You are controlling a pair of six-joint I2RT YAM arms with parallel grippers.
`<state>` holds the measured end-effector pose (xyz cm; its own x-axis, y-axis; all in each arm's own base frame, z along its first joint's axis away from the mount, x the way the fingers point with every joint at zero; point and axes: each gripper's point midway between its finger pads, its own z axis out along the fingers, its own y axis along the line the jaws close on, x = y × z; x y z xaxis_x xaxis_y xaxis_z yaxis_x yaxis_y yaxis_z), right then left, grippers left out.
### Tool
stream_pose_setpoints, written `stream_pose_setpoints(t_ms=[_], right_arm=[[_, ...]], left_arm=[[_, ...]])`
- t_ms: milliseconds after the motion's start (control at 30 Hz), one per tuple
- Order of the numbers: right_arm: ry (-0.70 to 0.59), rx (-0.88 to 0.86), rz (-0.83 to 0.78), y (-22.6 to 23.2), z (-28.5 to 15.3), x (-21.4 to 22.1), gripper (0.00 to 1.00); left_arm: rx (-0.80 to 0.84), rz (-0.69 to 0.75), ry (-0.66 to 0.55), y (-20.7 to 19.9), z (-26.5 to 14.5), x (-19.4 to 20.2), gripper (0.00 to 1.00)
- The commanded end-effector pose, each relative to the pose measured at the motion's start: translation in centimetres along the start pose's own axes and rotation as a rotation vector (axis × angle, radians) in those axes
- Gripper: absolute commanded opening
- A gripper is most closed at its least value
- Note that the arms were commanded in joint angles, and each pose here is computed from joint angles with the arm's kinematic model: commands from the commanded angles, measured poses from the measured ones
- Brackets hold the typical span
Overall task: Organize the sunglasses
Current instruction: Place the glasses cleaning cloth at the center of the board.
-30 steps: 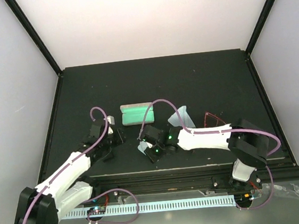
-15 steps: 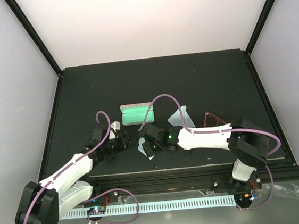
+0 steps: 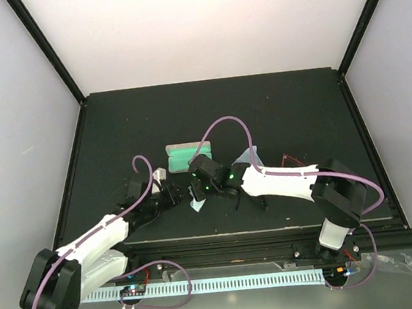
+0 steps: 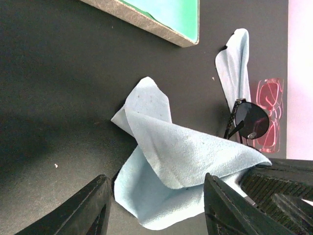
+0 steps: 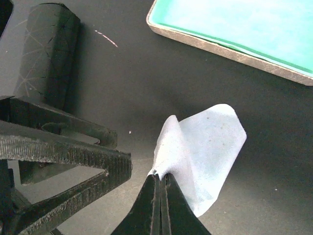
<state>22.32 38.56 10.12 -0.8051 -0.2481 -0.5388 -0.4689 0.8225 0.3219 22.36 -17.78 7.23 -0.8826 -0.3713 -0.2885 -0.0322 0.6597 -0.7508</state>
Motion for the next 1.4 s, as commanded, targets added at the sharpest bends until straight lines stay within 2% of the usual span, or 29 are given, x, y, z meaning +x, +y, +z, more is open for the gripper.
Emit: stream_pose_setpoints(t_ms=[0, 300, 467, 633, 900, 967, 1133, 1200, 1367], right_arm=[[0.008, 0.015, 0.002, -0.7, 0.5, -0.4, 0.01], [0.057, 0.043, 0.003, -2.4, 1.1, 1.8, 0.01], [0.017, 0.198, 0.044, -5.9, 0.6, 2.1, 0.01], [0.014, 0.315, 0.102, -9.2, -0.1, 4.3, 0.01], [0.009, 0.404, 0.184, -12.2, -1.1, 6.9, 0.01], [0.018, 0.392, 0.184, -12.0, -1.4, 6.9, 0.05], [-0.016, 0.391, 0.17, -11.9, -2.8, 5.9, 0.26], [-0.034, 0.389, 0.163, -11.7, -3.4, 5.4, 0.34], [-0.03, 0.327, 0.131, -10.4, -3.4, 4.7, 0.36]], left_arm=[[0.009, 0.004, 0.006, -0.1, 0.8, 0.0, 0.5], [0.024, -0.02, 0.046, -0.6, 2.4, 0.1, 0.48], [-0.006, -0.029, 0.064, 0.1, 2.9, 0.7, 0.43], [-0.016, -0.012, 0.084, 0.1, 3.0, 1.5, 0.41], [0.035, 0.032, 0.119, -1.8, 3.5, 2.3, 0.37], [0.051, 0.042, 0.129, -2.3, 3.7, 2.5, 0.36], [0.091, 0.072, 0.149, -3.9, 4.3, 2.4, 0.34], [0.055, 0.078, 0.155, -3.4, 4.7, 2.4, 0.35], [-0.069, 0.096, 0.176, -1.6, 5.8, 2.2, 0.42]])
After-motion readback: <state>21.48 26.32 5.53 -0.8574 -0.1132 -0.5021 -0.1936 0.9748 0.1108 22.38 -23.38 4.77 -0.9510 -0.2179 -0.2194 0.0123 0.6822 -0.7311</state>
